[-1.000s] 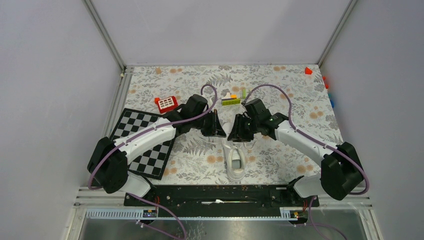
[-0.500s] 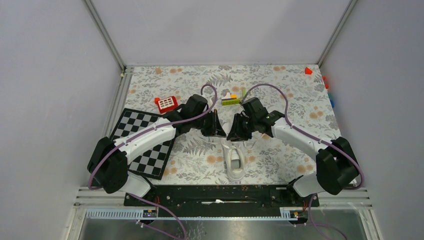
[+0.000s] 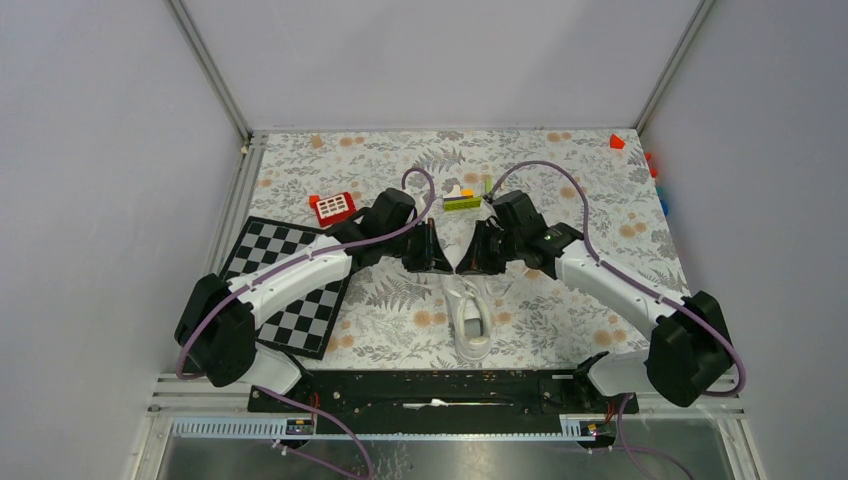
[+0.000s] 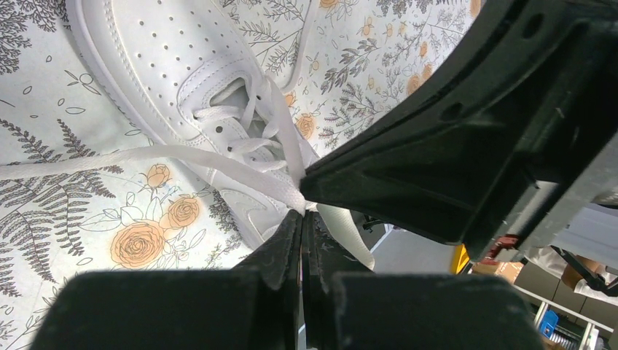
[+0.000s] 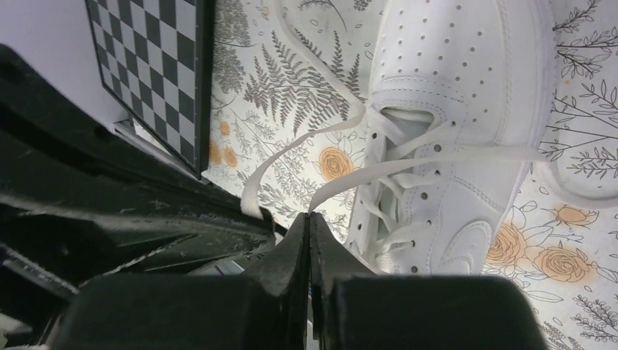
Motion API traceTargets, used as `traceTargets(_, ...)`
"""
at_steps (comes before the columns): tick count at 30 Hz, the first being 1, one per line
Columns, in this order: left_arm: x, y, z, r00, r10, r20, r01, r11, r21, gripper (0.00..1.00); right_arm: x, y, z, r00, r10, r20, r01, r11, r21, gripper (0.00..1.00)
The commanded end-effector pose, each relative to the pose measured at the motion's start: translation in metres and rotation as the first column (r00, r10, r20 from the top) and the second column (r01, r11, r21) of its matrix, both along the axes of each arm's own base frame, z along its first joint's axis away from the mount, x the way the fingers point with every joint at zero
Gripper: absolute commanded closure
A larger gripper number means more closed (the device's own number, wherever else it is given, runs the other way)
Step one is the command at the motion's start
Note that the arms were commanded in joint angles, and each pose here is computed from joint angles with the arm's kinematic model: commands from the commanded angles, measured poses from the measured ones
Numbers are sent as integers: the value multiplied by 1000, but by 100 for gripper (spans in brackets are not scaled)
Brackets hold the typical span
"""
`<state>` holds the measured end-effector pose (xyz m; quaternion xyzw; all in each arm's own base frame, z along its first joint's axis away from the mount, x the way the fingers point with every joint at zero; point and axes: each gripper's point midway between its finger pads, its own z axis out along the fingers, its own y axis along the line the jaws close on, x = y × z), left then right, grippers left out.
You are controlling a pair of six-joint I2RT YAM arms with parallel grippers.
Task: Tie the shoes
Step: Cross the shoelace with the shoelace.
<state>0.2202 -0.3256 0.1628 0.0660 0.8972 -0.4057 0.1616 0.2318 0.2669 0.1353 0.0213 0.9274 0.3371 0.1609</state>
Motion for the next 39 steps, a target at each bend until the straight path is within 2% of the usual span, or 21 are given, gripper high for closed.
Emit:
traceTargets(1, 13, -12, 25, 998, -1, 67, 5, 999, -54, 100, -1, 1, 17, 999, 5, 43, -7, 999, 46, 100)
traceTargets(15, 12, -21, 31, 998, -23, 66, 28, 996, -84, 100, -37, 4, 44, 999, 54, 8, -54, 977, 205, 100)
traceTargets(28, 26, -31, 51, 991, -57, 121, 63, 997, -49, 100, -39, 0, 69, 1000, -9, 25, 3, 968, 249, 100)
traceTargets(39, 21, -32, 59, 985, -112, 131, 122, 990, -70, 100, -19, -18, 54, 988, -129, 81, 116, 981, 153, 100)
